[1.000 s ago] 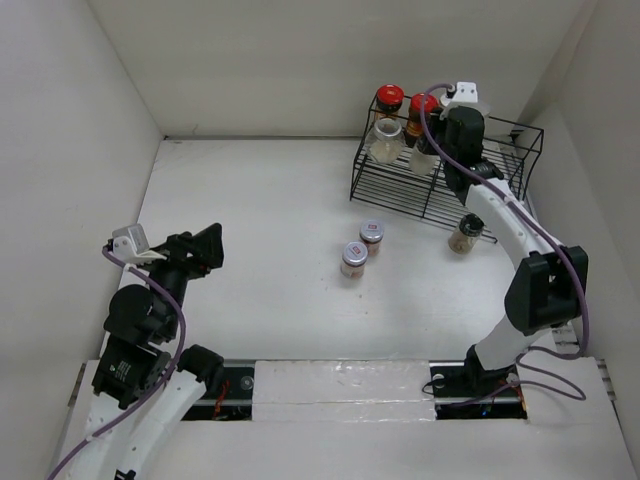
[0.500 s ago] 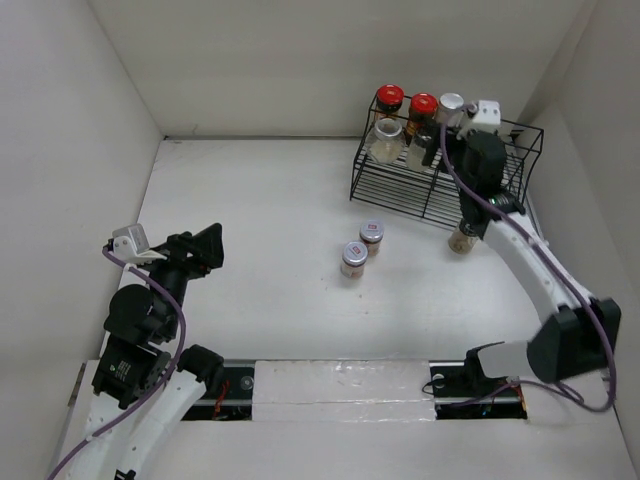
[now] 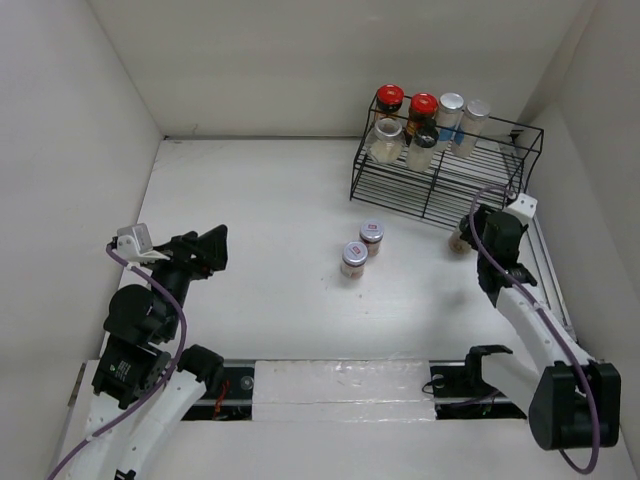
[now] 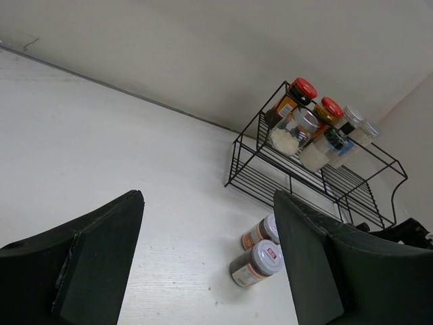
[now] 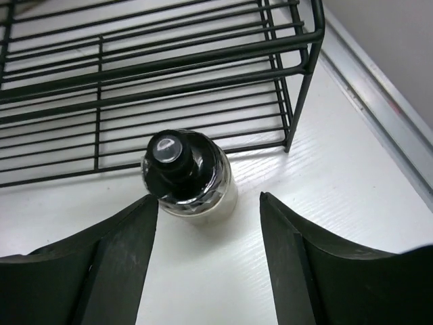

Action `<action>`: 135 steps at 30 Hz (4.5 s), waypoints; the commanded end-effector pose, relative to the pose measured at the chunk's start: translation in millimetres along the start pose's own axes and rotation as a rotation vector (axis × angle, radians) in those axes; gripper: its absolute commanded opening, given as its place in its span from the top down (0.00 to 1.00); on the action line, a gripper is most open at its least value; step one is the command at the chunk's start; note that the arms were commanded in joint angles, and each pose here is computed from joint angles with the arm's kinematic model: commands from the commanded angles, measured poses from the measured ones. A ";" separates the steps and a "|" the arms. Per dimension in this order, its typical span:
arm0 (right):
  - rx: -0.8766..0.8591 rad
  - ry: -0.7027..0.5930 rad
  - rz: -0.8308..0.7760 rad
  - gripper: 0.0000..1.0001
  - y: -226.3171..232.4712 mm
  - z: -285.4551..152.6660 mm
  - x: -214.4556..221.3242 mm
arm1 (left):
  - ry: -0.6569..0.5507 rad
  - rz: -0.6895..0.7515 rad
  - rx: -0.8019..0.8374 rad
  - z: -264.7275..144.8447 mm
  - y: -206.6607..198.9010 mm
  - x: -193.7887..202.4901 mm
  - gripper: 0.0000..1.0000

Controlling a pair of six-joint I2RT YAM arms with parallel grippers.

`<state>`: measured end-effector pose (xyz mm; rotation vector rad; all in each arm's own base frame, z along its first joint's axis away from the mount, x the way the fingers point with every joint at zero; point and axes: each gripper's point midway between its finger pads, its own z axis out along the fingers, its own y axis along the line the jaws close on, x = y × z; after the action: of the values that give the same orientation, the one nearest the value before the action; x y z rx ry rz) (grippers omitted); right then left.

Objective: Organize the condiment bottles

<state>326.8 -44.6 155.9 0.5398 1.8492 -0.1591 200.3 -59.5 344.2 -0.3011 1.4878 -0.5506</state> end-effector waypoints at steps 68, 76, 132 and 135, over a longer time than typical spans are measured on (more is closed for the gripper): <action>-0.293 -0.357 -0.001 0.17 142.6 4.6 -218.3 | 0.005 0.024 -0.001 9.9 -1.4 2.8 0.27; -0.687 -0.245 -0.079 0.94 211.2 -95.6 -125.1 | 0.005 0.024 -0.001 9.9 -1.4 2.8 0.27; -0.283 -0.277 -0.066 0.55 84.7 -32.1 -189.3 | 0.001 0.026 0.037 4.8 -7.0 0.5 0.27; -0.241 -0.281 -0.057 0.55 71.4 -9.2 -209.2 | 0.013 0.029 0.041 6.5 -7.9 3.2 0.27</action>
<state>385.0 -33.1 299.0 0.3050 1.7508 -0.1043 203.7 -64.7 340.2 -0.2685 1.5129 -0.5448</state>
